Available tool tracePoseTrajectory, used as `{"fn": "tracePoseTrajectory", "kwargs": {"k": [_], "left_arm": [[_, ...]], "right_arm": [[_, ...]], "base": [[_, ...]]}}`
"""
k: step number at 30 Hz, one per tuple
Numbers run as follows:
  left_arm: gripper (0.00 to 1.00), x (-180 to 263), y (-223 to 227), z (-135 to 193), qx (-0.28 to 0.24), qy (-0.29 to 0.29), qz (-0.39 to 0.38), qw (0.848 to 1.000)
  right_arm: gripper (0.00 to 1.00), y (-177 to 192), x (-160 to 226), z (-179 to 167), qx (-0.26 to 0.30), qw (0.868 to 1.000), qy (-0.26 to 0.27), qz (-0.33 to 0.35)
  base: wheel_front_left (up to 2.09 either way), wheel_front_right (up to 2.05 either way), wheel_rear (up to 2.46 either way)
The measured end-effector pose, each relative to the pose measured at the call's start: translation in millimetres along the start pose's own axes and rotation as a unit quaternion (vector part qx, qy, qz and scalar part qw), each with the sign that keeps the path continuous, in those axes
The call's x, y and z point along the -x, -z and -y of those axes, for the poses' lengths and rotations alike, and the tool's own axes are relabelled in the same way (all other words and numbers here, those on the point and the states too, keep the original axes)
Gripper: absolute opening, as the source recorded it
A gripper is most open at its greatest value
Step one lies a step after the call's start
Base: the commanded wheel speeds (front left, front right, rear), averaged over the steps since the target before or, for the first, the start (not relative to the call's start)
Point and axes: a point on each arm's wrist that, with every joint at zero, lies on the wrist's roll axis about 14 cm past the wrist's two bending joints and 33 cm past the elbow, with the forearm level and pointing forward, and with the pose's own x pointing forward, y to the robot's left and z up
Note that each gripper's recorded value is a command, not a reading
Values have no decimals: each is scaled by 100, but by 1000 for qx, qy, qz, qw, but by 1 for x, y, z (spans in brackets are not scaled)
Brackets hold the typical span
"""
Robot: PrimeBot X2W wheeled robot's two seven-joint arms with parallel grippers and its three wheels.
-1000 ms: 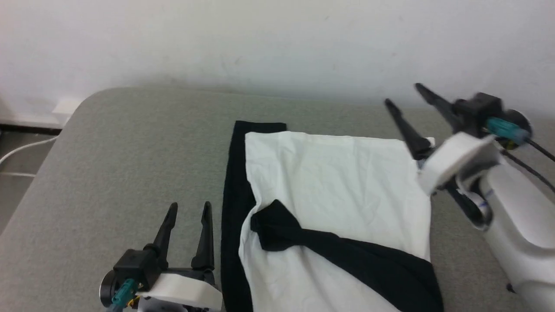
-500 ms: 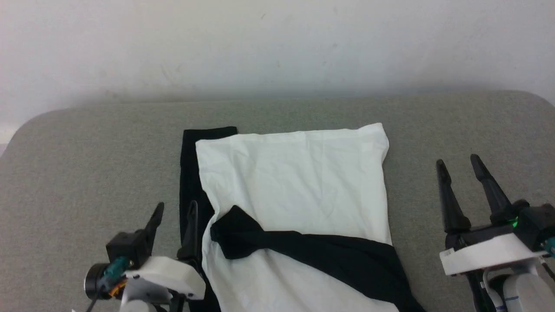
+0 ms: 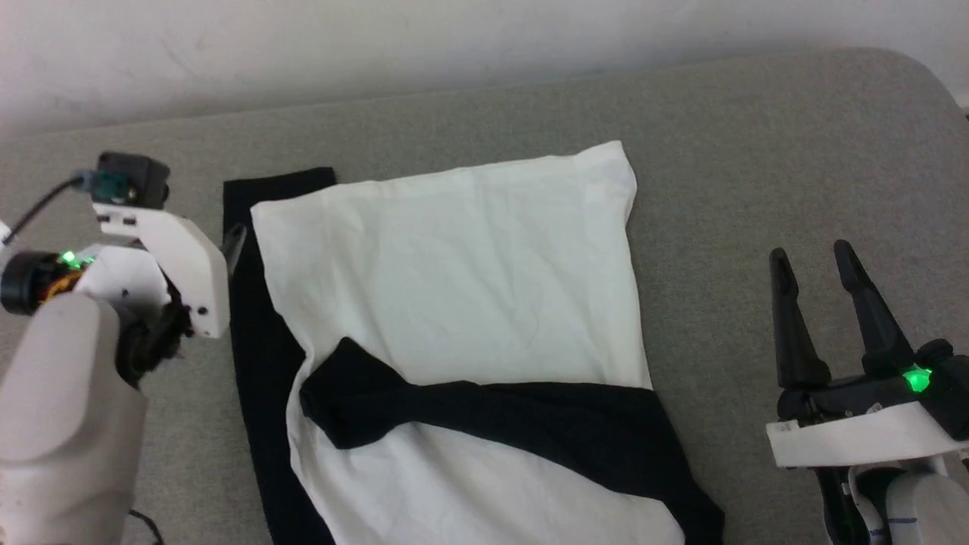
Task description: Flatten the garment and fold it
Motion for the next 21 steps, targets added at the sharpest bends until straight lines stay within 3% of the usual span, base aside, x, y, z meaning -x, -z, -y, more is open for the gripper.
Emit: {"fn": "tracePoseTrajectory", "kwargs": {"k": [9,20,21], "left_arm": [[100,-47,31,-8,0,21,-176,984],[100,-71,66,-15,-9,14,-253,967],[39,-70,66,-14,-4,15,-254,967]], "right_arm": [[100,17,-1,20,4,999,33,-24],[100,35,7,38,13,997,65,-50],[100,36,7,38,13,997,64,-51]], "base": [[0,0,0],[0,0,0],[0,0,0]]}}
